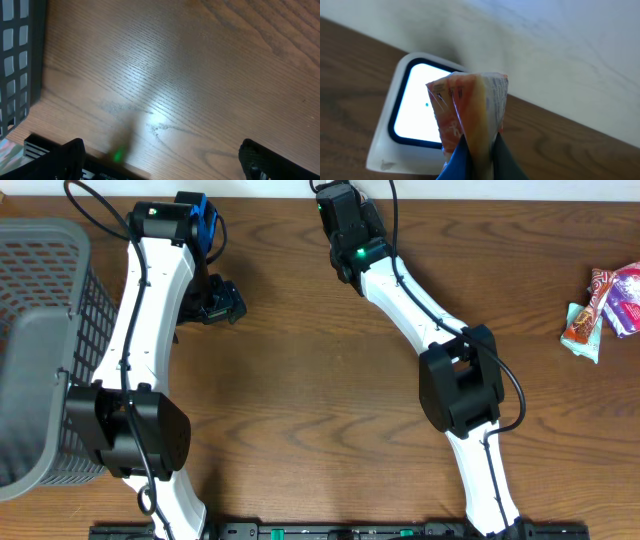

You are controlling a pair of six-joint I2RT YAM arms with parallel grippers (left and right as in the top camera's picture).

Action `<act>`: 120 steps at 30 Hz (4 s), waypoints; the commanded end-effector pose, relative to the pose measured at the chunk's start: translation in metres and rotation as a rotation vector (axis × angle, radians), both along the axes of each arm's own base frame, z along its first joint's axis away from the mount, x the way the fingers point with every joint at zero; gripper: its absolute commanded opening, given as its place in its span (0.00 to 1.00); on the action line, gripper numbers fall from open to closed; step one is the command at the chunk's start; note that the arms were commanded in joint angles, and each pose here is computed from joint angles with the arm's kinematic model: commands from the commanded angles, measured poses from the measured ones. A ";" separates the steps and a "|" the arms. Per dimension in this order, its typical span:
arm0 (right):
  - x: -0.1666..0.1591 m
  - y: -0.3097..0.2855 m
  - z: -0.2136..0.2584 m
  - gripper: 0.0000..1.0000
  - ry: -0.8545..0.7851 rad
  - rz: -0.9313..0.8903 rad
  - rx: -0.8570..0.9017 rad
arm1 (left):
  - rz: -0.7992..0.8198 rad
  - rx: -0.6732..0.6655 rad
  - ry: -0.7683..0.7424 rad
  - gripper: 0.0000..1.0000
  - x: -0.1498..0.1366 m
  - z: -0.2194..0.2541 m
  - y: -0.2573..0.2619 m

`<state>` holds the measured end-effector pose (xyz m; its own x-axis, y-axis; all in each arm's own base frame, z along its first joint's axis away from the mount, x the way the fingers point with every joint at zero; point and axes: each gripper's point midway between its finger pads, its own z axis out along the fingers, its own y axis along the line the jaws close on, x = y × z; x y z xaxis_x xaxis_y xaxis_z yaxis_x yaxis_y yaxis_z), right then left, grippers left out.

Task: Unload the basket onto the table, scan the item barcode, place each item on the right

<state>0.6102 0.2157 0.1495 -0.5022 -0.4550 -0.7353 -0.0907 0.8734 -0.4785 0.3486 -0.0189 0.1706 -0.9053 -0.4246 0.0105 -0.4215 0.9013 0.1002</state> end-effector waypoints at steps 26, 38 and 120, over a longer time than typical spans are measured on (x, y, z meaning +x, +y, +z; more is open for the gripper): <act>-0.103 -0.363 -0.009 0.01 0.456 -0.643 0.397 | 0.004 0.011 0.015 0.98 -0.001 -0.004 0.003; -0.106 -0.422 -0.054 0.01 0.463 -0.753 0.442 | 0.004 0.011 0.015 0.98 -0.001 -0.004 0.003; -0.447 -0.187 0.116 0.99 0.305 -0.066 0.581 | 0.004 0.011 0.015 0.98 -0.001 -0.004 0.003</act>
